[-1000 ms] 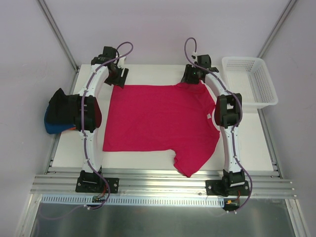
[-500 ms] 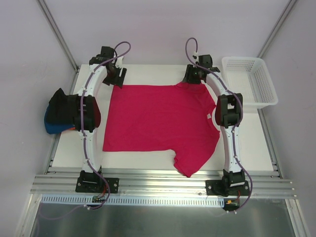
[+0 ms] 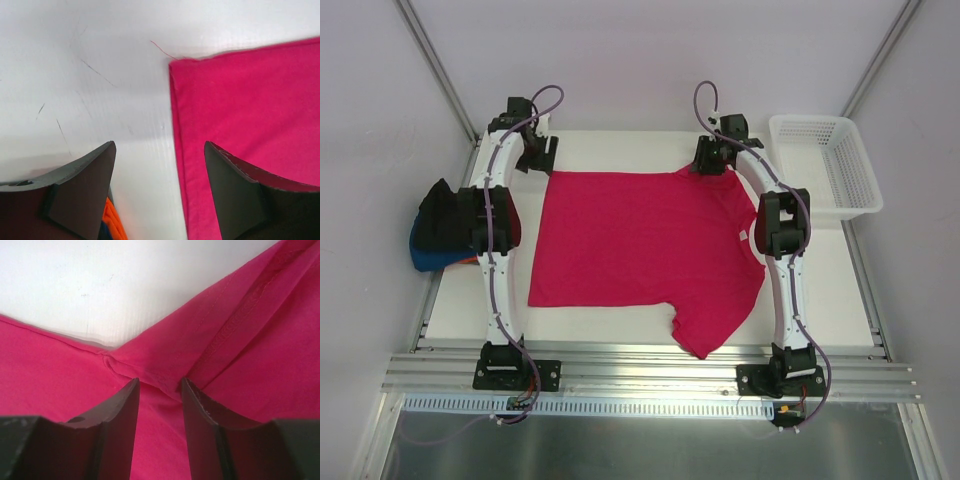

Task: Fold and stack the t-shirts
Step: Grap the side of the flattened tshirt furthest away from the robot with both arms

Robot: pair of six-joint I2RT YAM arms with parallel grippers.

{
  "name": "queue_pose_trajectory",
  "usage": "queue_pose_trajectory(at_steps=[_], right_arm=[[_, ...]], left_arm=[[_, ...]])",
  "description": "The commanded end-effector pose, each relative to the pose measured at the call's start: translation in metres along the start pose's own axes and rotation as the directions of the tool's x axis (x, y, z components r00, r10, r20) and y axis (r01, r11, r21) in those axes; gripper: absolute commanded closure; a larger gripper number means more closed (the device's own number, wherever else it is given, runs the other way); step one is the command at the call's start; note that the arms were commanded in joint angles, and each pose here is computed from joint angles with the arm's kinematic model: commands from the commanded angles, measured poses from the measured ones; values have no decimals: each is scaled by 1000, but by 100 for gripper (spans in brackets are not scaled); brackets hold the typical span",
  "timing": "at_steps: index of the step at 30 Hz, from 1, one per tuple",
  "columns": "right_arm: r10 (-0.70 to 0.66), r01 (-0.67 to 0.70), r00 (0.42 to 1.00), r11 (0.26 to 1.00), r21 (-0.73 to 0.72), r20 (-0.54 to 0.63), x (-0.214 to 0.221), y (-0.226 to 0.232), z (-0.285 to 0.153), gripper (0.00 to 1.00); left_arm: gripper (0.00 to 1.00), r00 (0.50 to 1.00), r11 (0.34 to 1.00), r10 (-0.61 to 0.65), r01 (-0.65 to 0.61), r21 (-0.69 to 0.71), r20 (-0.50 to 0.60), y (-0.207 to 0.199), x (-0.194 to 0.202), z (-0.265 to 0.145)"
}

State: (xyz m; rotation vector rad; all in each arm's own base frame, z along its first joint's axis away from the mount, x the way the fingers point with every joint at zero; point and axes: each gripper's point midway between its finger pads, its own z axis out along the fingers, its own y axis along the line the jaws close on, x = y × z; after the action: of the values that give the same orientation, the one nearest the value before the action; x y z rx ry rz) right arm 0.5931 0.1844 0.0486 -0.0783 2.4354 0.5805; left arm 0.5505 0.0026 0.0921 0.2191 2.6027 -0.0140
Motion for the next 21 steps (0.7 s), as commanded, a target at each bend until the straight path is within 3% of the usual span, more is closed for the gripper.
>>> queue_pose_trajectory(at_steps=[1, 3, 10, 18, 21], right_arm=[[1, -1, 1000, 999, -40, -6, 0, 11, -3, 60], [4, -5, 1000, 999, -44, -7, 0, 12, -2, 63], [-13, 14, 1000, 998, -56, 17, -8, 18, -8, 99], [-21, 23, 999, 998, -56, 31, -13, 21, -16, 100], [-21, 22, 999, 998, -53, 27, -12, 22, -18, 99]], left_arm=[[28, 999, 999, 0, -2, 48, 46, 1, -15, 8], [28, 998, 998, 5, -9, 66, 61, -1, -20, 17], [23, 997, 994, 28, -36, 105, 75, -6, -22, 34], [21, 995, 989, 14, -29, 146, 100, -12, -29, 50], [27, 994, 986, 21, -38, 160, 105, -15, -29, 57]])
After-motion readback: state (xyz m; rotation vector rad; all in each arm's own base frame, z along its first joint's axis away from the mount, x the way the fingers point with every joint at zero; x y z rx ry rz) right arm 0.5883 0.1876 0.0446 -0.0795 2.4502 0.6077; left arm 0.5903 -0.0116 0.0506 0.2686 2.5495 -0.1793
